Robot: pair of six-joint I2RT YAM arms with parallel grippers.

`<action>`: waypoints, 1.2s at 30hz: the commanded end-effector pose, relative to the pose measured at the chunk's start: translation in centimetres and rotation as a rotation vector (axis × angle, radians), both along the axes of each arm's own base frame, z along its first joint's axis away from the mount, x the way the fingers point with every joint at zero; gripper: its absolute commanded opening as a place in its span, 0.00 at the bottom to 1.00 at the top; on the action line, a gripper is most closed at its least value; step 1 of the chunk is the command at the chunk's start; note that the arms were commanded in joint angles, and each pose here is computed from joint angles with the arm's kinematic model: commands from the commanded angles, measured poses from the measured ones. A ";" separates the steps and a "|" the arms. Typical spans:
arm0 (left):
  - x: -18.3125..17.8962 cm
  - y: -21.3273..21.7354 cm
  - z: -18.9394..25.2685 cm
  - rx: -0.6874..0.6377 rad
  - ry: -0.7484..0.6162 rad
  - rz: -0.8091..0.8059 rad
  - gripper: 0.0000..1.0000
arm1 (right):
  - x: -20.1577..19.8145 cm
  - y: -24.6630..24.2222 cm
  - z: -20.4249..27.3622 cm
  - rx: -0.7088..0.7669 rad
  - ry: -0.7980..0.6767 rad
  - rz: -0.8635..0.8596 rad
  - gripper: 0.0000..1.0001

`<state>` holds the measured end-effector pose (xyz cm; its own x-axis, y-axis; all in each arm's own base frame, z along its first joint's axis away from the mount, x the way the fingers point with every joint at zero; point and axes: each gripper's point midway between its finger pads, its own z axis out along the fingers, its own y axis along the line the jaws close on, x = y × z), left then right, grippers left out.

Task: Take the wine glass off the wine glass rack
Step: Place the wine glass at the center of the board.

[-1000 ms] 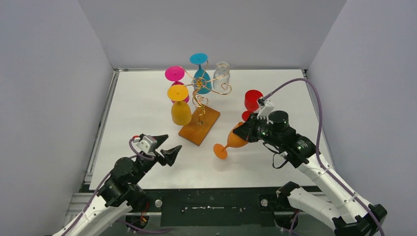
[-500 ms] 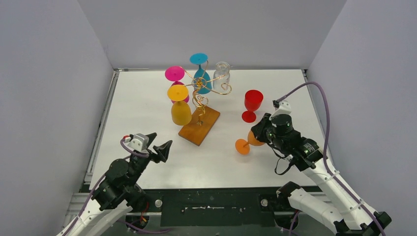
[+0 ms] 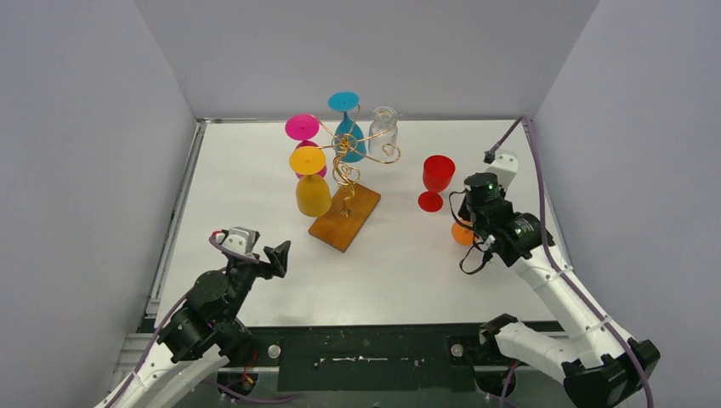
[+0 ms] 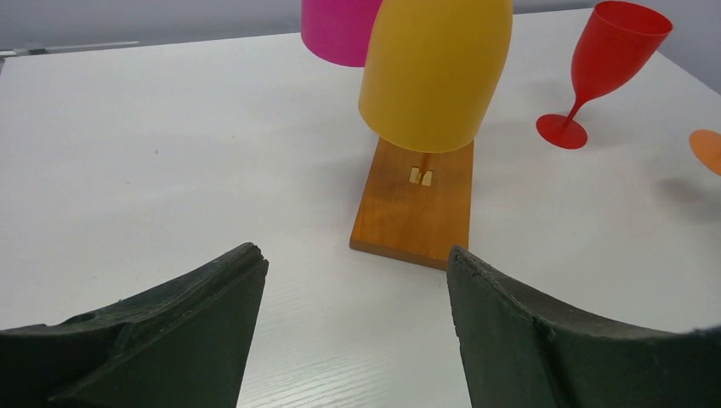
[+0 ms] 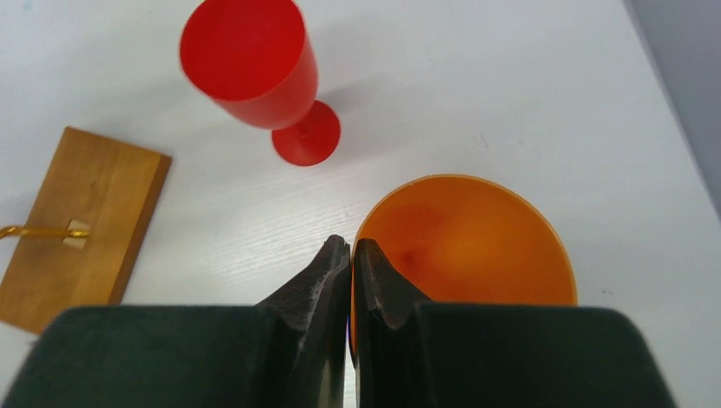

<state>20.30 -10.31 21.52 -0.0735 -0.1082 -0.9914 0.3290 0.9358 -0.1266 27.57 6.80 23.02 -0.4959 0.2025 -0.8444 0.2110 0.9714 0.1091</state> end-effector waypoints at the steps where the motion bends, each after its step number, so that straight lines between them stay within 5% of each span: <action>1: 0.3 1.6 1.8 -0.027 -0.007 0.092 0.76 | 3.4 -1.9 1.8 -0.044 -0.053 -0.064 0.00; 4: 0.4 1.6 1.6 -0.023 0.005 0.097 0.79 | 5.0 -2.2 1.8 -0.055 -0.064 -0.073 0.00; 8: 0.6 1.9 1.3 -0.028 0.019 0.121 0.97 | 7.1 -2.6 1.6 -0.059 -0.054 -0.067 0.00; 20: 0.6 1.6 1.1 -0.025 0.020 0.108 0.97 | 13.3 -4.0 -1.6 -0.007 0.084 -0.023 0.00; 36: 0.8 0.6 0.8 0.009 0.032 0.068 0.97 | 15.5 -3.8 -6.0 -0.022 0.161 -0.054 0.00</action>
